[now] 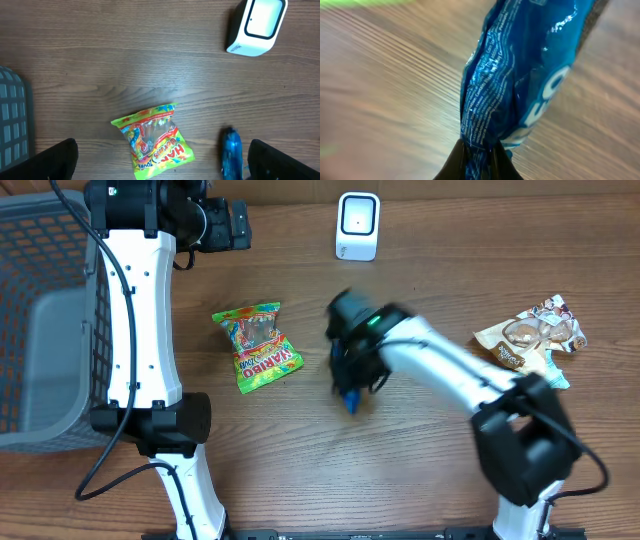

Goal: Scan the item barcode
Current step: 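Lift the Oreo pack and carry it up to the scanner, then hold the Oreo pack barcode against the scanner with the right gripper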

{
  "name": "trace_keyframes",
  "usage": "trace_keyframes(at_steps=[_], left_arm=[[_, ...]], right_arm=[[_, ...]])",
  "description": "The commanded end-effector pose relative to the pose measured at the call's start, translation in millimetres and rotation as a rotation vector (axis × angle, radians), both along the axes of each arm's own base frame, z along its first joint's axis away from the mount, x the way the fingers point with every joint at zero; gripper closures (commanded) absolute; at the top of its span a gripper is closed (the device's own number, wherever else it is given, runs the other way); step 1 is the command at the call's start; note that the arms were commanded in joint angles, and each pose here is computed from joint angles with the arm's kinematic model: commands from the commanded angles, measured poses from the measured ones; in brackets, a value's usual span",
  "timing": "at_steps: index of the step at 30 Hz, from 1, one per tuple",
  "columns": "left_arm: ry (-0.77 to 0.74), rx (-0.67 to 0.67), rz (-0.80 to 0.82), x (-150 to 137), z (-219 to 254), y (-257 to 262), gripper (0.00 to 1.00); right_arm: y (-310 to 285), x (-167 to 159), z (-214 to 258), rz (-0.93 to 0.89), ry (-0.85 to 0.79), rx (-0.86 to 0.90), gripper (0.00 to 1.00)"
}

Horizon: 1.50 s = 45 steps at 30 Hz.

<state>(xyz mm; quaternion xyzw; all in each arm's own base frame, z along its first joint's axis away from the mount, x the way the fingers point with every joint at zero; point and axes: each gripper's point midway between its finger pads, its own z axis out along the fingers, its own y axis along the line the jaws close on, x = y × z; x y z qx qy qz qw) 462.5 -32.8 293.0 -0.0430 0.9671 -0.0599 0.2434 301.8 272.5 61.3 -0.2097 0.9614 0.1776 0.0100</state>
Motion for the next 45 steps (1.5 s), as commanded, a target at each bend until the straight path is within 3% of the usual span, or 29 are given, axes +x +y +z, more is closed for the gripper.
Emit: trace_keyframes(at_steps=[1,6,12,24,33,40,45], left_arm=[[0.003,0.002,0.007,2.5,-2.6,2.1,0.00],[0.003,0.002,0.007,2.4,-2.5,2.1,0.00],[0.003,0.002,0.007,2.4,-2.5,2.1,0.00],[0.003,0.002,0.007,2.5,-2.6,2.1,0.00],[0.003,0.002,0.007,2.5,-2.6,2.1,0.00],[0.003,0.002,0.007,2.5,-2.6,2.1,0.00],[0.003,0.002,0.007,2.5,-2.6,2.1,0.00]], right_arm=[[23.9,7.1,93.4,0.105,0.043,0.523,0.96],[0.4,14.8,159.7,0.224,0.012,0.976,0.96],[-28.9,26.0,207.9,0.266,-0.097,1.257,0.96],[-67.4,42.7,311.0,0.270,-0.300,1.248,0.96],[-98.3,28.4,378.9,0.317,-0.522,1.217,0.96],[-99.2,28.8,380.1,0.322,-0.546,1.203,0.96],[-89.0,71.0,332.2,0.125,-0.580,0.867,0.96]])
